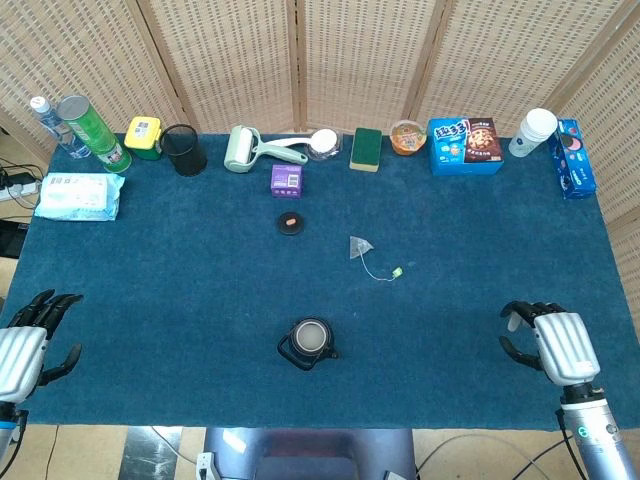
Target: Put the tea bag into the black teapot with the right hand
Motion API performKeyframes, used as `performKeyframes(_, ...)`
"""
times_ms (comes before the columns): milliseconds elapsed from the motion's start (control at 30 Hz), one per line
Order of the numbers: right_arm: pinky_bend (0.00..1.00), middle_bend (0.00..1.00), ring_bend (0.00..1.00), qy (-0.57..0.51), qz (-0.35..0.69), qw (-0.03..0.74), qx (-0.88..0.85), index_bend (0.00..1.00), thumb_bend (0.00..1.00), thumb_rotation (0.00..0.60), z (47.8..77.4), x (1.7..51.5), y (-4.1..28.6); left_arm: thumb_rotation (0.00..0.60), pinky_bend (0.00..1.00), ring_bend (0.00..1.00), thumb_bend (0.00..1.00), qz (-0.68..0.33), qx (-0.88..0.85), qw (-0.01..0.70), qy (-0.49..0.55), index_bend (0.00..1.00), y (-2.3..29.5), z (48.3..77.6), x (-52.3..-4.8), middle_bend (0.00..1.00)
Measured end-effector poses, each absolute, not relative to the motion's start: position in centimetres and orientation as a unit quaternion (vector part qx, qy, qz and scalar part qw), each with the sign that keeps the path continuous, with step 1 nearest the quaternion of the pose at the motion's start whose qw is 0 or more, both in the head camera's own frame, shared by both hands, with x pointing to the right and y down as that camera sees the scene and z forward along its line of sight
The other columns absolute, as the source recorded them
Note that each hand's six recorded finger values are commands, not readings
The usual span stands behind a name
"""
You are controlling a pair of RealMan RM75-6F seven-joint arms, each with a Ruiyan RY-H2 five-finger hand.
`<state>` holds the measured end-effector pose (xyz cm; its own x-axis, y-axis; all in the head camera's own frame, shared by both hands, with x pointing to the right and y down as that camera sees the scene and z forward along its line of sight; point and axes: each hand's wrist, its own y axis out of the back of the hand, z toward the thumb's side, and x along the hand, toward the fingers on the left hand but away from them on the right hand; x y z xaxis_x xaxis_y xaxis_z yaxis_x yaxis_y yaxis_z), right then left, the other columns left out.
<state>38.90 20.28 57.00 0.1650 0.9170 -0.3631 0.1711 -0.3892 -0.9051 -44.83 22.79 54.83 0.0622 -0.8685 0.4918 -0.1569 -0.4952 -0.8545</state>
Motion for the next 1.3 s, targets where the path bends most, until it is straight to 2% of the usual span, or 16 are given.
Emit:
performKeyframes(333, 0.53, 0.55, 0.55, -0.406, 0.487, 0.361, -0.684, 0.44, 0.32, 0.6, 57.4, 38.2, 19.6, 0.6, 0.16, 0.08, 0.45, -0.563, -0.652, 0.328, 0.389, 0.16, 22.2, 54.3, -44.8, 0.18)
performKeyframes(533, 0.61, 0.54, 0.61, -0.388, 0.462, 0.372, -0.705, 0.43, 0.32, 0.6, 57.4, 36.5, 17.4, 0.6, 0.16, 0.08, 0.45, -0.561, -0.648, 0.341, 0.386, 0.16, 21.3, 53.6, -44.5, 0.18)
performKeyframes(633, 0.69, 0.55, 0.67, -0.371, 0.449, 0.378, -0.72, 0.41, 0.32, 0.6, 57.6, 35.1, 15.9, 0.6, 0.16, 0.08, 0.45, -0.559, -0.648, 0.349, 0.382, 0.16, 20.8, 53.2, -44.2, 0.18)
performKeyframes(767, 0.87, 0.66, 0.83, -0.336, 0.433, 0.382, -0.744, 0.39, 0.32, 0.6, 58.3, 32.6, 13.9, 0.6, 0.16, 0.08, 0.45, -0.555, -0.648, 0.359, 0.377, 0.16, 20.3, 52.5, -43.6, 0.18)
performKeyframes(933, 0.98, 0.8, 0.98, -0.291, 0.422, 0.386, -0.767, 0.37, 0.31, 0.6, 59.4, 29.5, 11.5, 0.6, 0.16, 0.08, 0.45, -0.556, -0.643, 0.369, 0.375, 0.16, 19.8, 52.0, -43.4, 0.18)
performKeyframes(1000, 1.0, 0.88, 1.0, -0.271, 0.422, 0.386, -0.775, 0.36, 0.31, 0.6, 60.2, 28.1, 10.5, 0.6, 0.16, 0.08, 0.45, -0.558, -0.641, 0.373, 0.372, 0.16, 19.5, 51.9, -43.3, 0.18)
performKeyframes(1100, 1.0, 0.95, 1.0, -0.251, 0.419, 0.388, -0.782, 0.36, 0.31, 0.6, 61.5, 26.0, 8.7, 0.6, 0.16, 0.08, 0.45, -0.562, -0.64, 0.374, 0.367, 0.16, 19.0, 52.0, -43.1, 0.18)
performKeyframes(1200, 1.0, 1.0, 1.0, -0.239, 0.418, 0.392, -0.784, 0.38, 0.31, 0.6, 62.9, 24.0, 6.9, 0.6, 0.16, 0.08, 0.45, -0.564, -0.641, 0.373, 0.362, 0.16, 18.6, 52.3, -42.9, 0.18)
performKeyframes(1300, 1.0, 1.0, 1.0, -0.227, 0.424, 0.391, -0.785, 0.4, 0.31, 0.6, 64.4, 22.6, 5.7, 0.6, 0.16, 0.08, 0.45, -0.566, -0.642, 0.372, 0.358, 0.16, 18.3, 52.6, -42.8, 0.18)
